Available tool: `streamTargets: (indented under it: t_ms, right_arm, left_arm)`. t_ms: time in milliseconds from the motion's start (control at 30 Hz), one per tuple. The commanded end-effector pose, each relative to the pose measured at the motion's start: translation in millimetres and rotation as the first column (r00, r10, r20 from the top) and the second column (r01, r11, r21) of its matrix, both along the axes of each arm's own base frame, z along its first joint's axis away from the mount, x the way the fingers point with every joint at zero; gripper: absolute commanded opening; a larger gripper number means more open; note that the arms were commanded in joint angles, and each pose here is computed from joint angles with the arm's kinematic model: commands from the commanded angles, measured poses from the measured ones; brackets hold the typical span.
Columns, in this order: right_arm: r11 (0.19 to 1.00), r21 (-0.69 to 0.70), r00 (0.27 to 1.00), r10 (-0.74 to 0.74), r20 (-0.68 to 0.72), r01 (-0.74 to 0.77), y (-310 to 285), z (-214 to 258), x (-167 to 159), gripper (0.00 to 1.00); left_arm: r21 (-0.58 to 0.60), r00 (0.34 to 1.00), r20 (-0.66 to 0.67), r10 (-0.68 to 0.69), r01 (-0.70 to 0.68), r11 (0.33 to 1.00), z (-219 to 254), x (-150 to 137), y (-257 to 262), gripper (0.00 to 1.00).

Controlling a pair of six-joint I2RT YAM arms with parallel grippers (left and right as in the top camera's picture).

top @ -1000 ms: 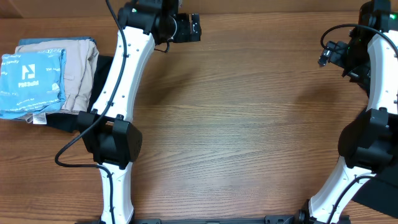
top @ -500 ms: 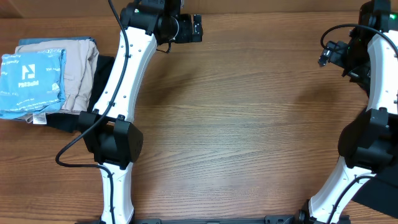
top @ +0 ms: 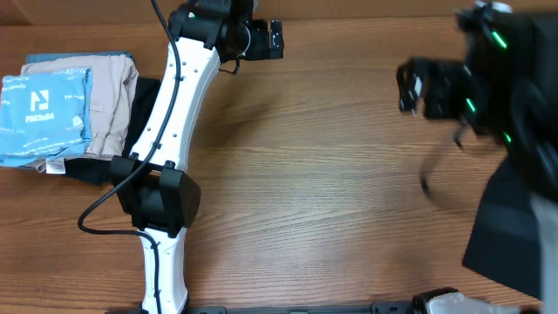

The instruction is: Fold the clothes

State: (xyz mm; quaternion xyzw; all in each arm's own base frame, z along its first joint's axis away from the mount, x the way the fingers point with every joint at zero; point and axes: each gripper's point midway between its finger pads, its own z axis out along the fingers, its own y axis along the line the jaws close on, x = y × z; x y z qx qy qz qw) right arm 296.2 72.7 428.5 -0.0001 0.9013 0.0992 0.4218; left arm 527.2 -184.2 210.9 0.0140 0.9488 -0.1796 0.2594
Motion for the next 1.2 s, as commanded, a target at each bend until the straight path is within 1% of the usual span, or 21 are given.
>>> streamTargets:
  t_ms: [0, 100, 133, 167, 200, 267, 333, 400, 467, 500, 533, 700, 800, 900, 1167]
  right_arm:
    - [0.997, 0.045, 0.973, 0.056, 0.222, -0.068, -5.6, 57.5, -72.1, 1.00]
    - [0.992, 0.086, 0.921, 0.049, 0.387, -0.088, -23.4, 87.0, -136.7, 1.00]
    - [0.991, 0.095, 0.902, 0.042, 0.430, -0.092, -30.6, 88.7, -160.3, 1.00]
    - [0.990, 0.104, 0.882, 0.036, 0.470, -0.096, -39.9, 81.9, -191.0, 1.00]
    - [0.989, 0.110, 0.870, 0.032, 0.492, -0.099, -45.2, 72.5, -208.8, 1.00]
    - [0.987, 0.124, 0.833, 0.014, 0.553, -0.100, -54.0, 52.3, -236.5, 1.00]
    - [0.987, 0.134, 0.817, -0.007, 0.576, -0.086, -57.9, 23.2, -246.8, 1.00]
    - [0.988, 0.137, 0.807, -0.019, 0.590, -0.076, -57.6, -6.7, -242.9, 1.00]
    - [0.988, 0.140, 0.791, -0.029, 0.611, -0.072, -54.4, -31.1, -228.5, 1.00]
    - [0.987, 0.144, 0.779, -0.034, 0.627, -0.073, -51.2, -43.8, -215.2, 1.00]
    - [0.986, 0.150, 0.756, -0.041, 0.654, -0.077, -46.3, -56.6, -195.2, 1.00]
    - [0.982, 0.167, 0.674, -0.067, 0.735, -0.085, -28.9, -98.2, -117.0, 1.00]
    - [0.977, 0.194, 0.670, -0.083, 0.738, -0.093, -22.7, -135.4, -88.8, 1.00]
    - [0.974, 0.199, 0.641, -0.084, 0.763, -0.108, -18.9, -152.1, -78.2, 1.00]
    - [0.977, 0.194, 0.670, -0.084, 0.738, -0.092, -18.4, -182.2, -67.6, 1.00]
  left_arm:
    - [-0.004, 1.000, 0.021, 0.006, -0.006, 1.000, 9.5, 0.4, 0.0, 1.00]
    - [-0.004, 1.000, 0.021, 0.006, -0.006, 1.000, 9.5, 0.4, 0.0, 1.00]
    - [-0.004, 1.000, 0.021, 0.006, -0.006, 1.000, 9.5, 0.4, 0.0, 1.00]
    - [-0.004, 1.000, 0.021, 0.007, -0.007, 1.000, 9.4, 0.4, 0.1, 1.00]
    - [-0.004, 1.000, 0.021, 0.007, -0.007, 1.000, 9.5, 0.5, 0.2, 1.00]
    - [-0.004, 1.000, 0.021, 0.006, -0.006, 1.000, 9.5, 0.4, 0.0, 1.00]
    - [-0.004, 1.000, 0.021, 0.007, -0.007, 1.000, 9.4, 0.4, 0.1, 1.00]
    - [-0.004, 1.000, 0.021, 0.006, -0.006, 1.000, 9.5, 0.4, 0.0, 1.00]
    - [-0.004, 1.000, 0.021, 0.006, -0.006, 1.000, 9.5, 0.4, 0.0, 1.00]
    - [-0.004, 1.000, 0.021, 0.006, -0.006, 1.000, 9.5, 0.4, 0.0, 1.00]
    - [-0.004, 1.000, 0.021, 0.007, -0.007, 1.000, 9.4, 0.5, 0.3, 1.00]
    - [-0.004, 1.000, 0.021, 0.007, -0.007, 1.000, 9.5, 0.5, 0.2, 1.00]
    - [-0.004, 1.000, 0.021, 0.006, -0.006, 1.000, 9.5, 0.4, 0.0, 1.00]
    - [-0.004, 1.000, 0.021, 0.006, -0.006, 1.000, 9.5, 0.4, 0.0, 1.00]
    - [-0.004, 1.000, 0.021, 0.006, -0.006, 1.000, 9.5, 0.4, 0.0, 1.00]
